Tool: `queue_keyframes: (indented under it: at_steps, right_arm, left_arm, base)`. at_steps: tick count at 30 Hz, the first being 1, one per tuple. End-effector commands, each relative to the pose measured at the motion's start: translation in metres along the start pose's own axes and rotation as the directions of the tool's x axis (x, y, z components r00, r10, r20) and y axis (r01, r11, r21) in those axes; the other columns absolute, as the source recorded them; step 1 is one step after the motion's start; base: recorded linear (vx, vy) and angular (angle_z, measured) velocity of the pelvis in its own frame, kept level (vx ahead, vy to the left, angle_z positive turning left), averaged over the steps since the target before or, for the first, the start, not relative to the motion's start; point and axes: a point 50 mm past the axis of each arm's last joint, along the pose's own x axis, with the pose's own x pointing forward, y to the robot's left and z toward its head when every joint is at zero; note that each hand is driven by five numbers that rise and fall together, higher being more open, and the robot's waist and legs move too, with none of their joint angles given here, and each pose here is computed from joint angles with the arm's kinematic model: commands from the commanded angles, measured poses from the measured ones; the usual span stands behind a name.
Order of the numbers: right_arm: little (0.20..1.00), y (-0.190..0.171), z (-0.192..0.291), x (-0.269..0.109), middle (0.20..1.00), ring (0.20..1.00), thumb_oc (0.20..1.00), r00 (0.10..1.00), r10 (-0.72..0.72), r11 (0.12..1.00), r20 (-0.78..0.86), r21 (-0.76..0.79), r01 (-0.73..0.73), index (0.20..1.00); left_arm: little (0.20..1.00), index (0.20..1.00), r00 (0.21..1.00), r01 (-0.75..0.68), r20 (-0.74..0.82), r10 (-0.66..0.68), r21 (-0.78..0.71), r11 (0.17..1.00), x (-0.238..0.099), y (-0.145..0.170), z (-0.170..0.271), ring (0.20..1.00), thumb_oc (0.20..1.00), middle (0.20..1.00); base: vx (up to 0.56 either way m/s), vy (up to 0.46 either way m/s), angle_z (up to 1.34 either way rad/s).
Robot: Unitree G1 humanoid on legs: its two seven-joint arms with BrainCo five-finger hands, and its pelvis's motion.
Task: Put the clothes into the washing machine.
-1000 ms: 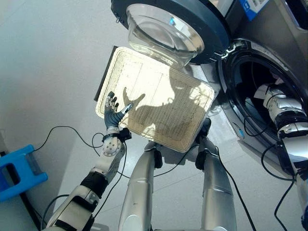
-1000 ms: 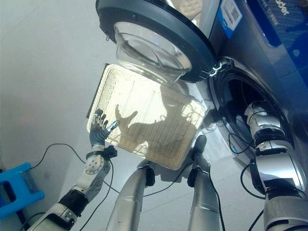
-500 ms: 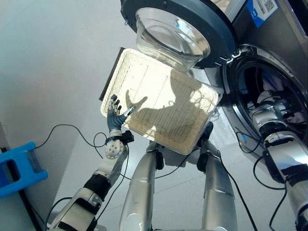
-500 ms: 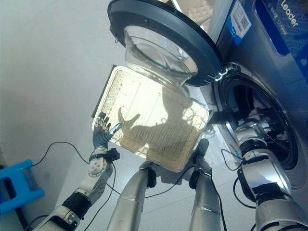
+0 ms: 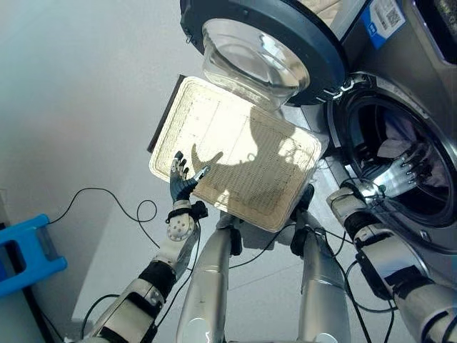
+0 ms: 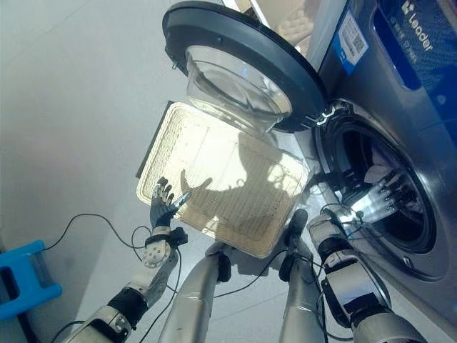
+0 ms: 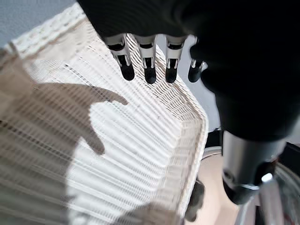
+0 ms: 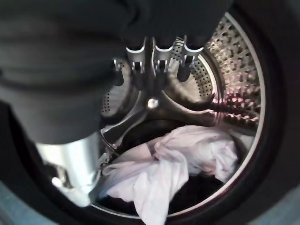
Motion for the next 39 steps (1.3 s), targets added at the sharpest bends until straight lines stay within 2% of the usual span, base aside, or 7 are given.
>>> queue_keyframes:
  at_steps: [1, 5, 6, 11, 19, 32, 39]
  right_arm:
    - [1.000, -0.007, -0.004, 0.015, 1.000, 1.000, 1.000, 0.996, -0.082, 0.996, 0.017, 0.021, 0.082, 1.000]
    - [1.000, -0.004, -0.002, 0.010, 1.000, 1.000, 1.000, 0.997, -0.043, 0.999, 0.066, 0.009, 0.042, 1.000]
    - [1.000, 0.004, 0.001, -0.001, 1.000, 1.000, 1.000, 0.980, 0.103, 0.994, 0.170, -0.038, -0.098, 1.000]
    - [1.000, 0.019, -0.013, -0.024, 1.000, 1.000, 1.000, 0.897, 0.367, 0.928, 0.246, -0.167, -0.333, 1.000]
    - [1.000, 0.033, -0.066, -0.085, 1.000, 1.000, 1.000, 0.617, 0.751, 0.656, 0.234, -0.371, -0.658, 1.000]
    - [1.000, 0.011, -0.158, -0.138, 1.000, 1.000, 1.000, 0.327, 0.943, 0.312, 0.066, -0.516, -0.798, 1.000]
    - [1.000, 0.003, -0.170, -0.161, 1.000, 1.000, 1.000, 0.188, 0.981, 0.188, 0.056, -0.539, -0.821, 1.000]
  left_arm:
    - [1.000, 1.000, 0.996, 0.015, 0.085, -0.010, -0.058, 0.998, 0.002, -0.008, 0.012, 1.000, 1.000, 1.000]
    - [1.000, 1.000, 0.997, 0.013, 0.076, -0.009, -0.049, 0.999, 0.002, -0.007, 0.010, 1.000, 1.000, 1.000]
    - [1.000, 1.000, 0.999, 0.016, 0.051, -0.016, -0.001, 1.000, 0.001, -0.004, 0.003, 1.000, 1.000, 1.000]
    - [1.000, 1.000, 0.999, 0.047, -0.008, -0.046, 0.102, 0.994, -0.002, 0.005, -0.011, 1.000, 1.000, 1.000]
    - [1.000, 1.000, 0.967, 0.097, -0.254, -0.034, 0.240, 0.966, -0.022, 0.040, -0.056, 1.000, 1.000, 1.000]
    - [1.000, 1.000, 0.771, 0.366, -0.637, -0.004, 0.438, 0.821, -0.108, 0.087, -0.125, 1.000, 1.000, 1.000]
    - [1.000, 1.000, 0.720, 0.467, -0.693, -0.032, 0.450, 0.761, -0.126, 0.083, -0.135, 1.000, 1.000, 1.000]
  base:
    - [0.00, 0.000, 0.00]
    - [0.00, 0.000, 0.00]
    - [0.00, 0.000, 0.00]
    - [0.02, -0.031, 0.04]
    - [0.07, -0.034, -0.01]
    - [0.16, -0.027, -0.05]
    - [0.09, -0.026, -0.04]
